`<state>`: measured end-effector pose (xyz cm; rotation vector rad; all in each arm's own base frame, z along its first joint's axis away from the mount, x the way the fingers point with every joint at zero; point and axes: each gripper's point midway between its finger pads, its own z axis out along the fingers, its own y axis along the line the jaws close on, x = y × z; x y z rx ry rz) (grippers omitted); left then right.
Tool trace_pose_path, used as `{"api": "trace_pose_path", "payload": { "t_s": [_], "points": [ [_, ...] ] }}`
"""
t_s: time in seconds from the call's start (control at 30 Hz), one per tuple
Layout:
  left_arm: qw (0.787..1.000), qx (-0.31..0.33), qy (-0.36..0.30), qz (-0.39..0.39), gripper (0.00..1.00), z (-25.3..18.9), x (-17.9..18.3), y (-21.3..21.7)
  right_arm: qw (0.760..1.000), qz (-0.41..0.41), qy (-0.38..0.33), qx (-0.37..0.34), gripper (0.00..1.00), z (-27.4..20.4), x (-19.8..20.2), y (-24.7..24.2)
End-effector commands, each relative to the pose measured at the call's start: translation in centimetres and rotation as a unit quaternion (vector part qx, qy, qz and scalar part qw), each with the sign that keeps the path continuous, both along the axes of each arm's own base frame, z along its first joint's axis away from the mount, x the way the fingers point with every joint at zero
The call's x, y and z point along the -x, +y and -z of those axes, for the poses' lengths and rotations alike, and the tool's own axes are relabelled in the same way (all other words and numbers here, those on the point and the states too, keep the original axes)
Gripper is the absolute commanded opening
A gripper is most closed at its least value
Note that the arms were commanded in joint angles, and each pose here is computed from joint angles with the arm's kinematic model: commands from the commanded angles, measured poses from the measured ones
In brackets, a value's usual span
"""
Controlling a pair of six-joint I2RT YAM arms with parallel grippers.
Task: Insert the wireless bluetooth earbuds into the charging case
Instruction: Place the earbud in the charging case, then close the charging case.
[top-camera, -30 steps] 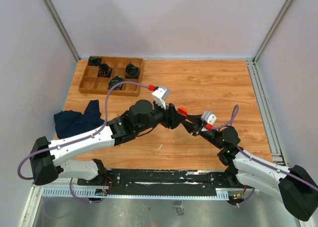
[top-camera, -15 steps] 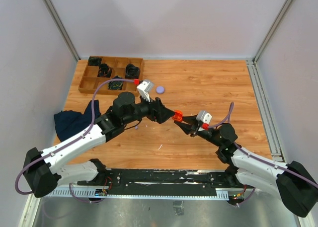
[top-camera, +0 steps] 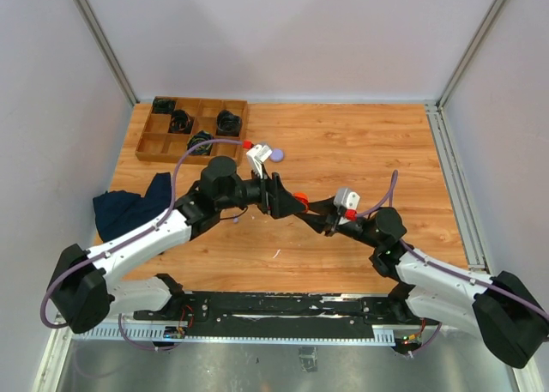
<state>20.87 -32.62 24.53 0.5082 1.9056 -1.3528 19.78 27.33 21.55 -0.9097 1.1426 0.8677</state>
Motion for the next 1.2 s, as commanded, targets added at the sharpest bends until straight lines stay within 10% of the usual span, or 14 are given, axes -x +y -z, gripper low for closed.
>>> {"api": "trace_pose_path", "payload": {
  "t_s": [0.0, 1.17],
  "points": [
    [0.999, 0.027, 0.0, 0.045, 0.84, -0.8, 0.9, -0.8, 0.999, -0.032, -0.008, -0.02, 0.1, -1.9, 0.7, 1.0],
    [0.998, 0.055, -0.011, 0.041, 0.81, -1.6, 0.9, 2.0, 0.993, -0.103, 0.064, -0.007, 0.1, -0.4, 1.4, 2.5]
  ]
}}
